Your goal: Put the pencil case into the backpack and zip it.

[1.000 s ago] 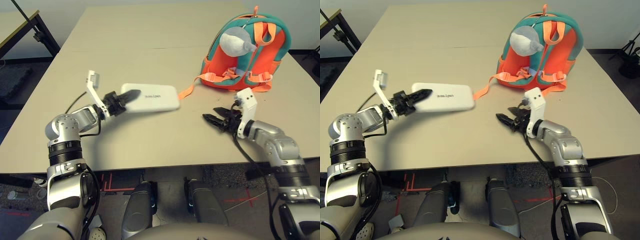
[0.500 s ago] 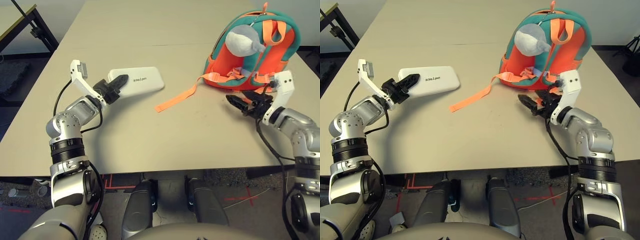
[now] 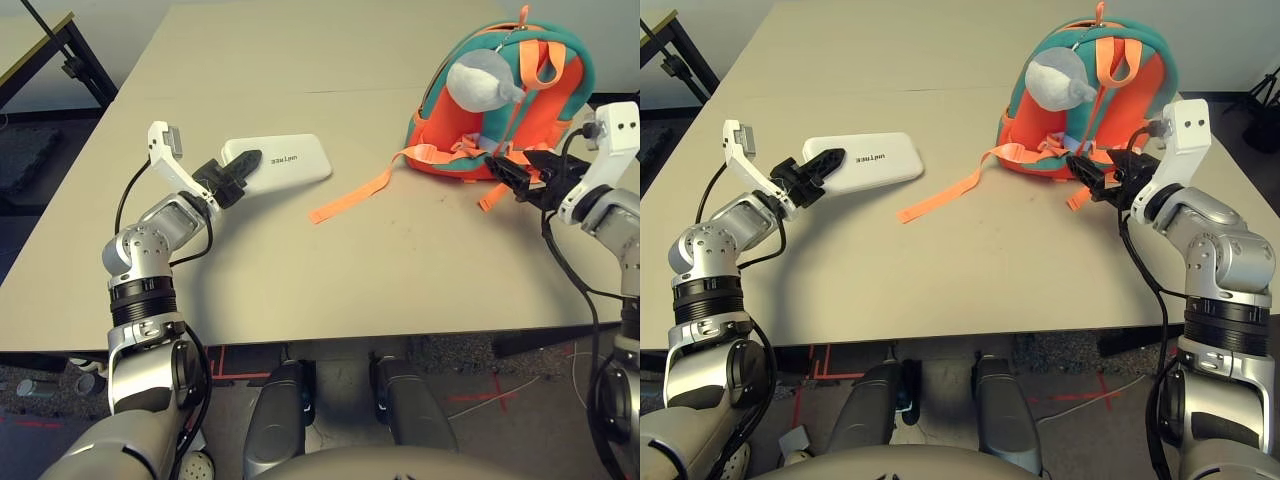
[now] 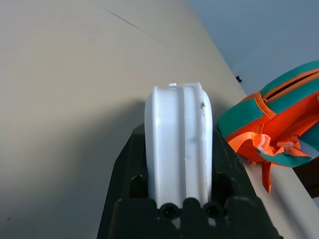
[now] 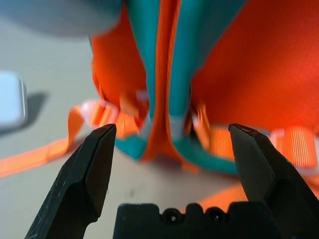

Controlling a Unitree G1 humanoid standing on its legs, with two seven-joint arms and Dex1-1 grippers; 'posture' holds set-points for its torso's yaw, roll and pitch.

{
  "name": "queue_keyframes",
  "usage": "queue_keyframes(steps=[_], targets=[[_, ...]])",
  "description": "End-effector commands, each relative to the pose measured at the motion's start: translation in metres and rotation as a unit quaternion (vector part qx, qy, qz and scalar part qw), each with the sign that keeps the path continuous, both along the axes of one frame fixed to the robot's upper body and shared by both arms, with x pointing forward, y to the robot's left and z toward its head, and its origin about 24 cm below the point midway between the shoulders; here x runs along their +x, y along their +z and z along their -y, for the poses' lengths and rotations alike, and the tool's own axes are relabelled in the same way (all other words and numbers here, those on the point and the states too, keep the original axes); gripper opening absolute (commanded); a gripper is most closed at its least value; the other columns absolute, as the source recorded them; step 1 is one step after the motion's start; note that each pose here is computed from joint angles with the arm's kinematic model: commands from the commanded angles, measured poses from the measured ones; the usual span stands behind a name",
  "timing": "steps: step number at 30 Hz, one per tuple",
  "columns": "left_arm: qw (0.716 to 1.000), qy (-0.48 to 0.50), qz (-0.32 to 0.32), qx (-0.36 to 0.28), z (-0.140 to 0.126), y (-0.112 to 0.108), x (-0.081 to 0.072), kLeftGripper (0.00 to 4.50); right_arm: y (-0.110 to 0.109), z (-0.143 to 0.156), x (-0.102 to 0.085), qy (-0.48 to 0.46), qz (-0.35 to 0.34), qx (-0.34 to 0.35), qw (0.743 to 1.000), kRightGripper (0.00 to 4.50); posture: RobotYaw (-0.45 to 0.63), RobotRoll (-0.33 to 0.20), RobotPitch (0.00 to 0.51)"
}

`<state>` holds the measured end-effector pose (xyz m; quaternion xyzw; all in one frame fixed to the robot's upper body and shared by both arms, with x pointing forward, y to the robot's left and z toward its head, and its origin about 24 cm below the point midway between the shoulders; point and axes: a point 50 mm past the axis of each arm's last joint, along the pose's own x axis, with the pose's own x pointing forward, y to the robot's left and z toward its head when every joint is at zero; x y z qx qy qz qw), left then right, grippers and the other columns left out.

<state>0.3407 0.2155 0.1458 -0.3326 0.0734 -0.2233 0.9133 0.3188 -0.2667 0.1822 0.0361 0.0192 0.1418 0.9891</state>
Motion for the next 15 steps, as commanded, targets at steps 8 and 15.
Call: queue_keyframes(steps=[8,15], targets=[[1.000,-0.001,0.008,0.011,0.002,0.003,0.002,1.26,-0.014,-0.007,0.034,-0.041,0.029,0.018,0.999,4.50,-0.15,0.000,0.142],[1.000,0.002,0.007,0.012,0.001,0.002,0.000,1.26,-0.015,-0.007,0.039,-0.042,0.039,0.017,0.998,3.54,-0.13,0.000,0.144]])
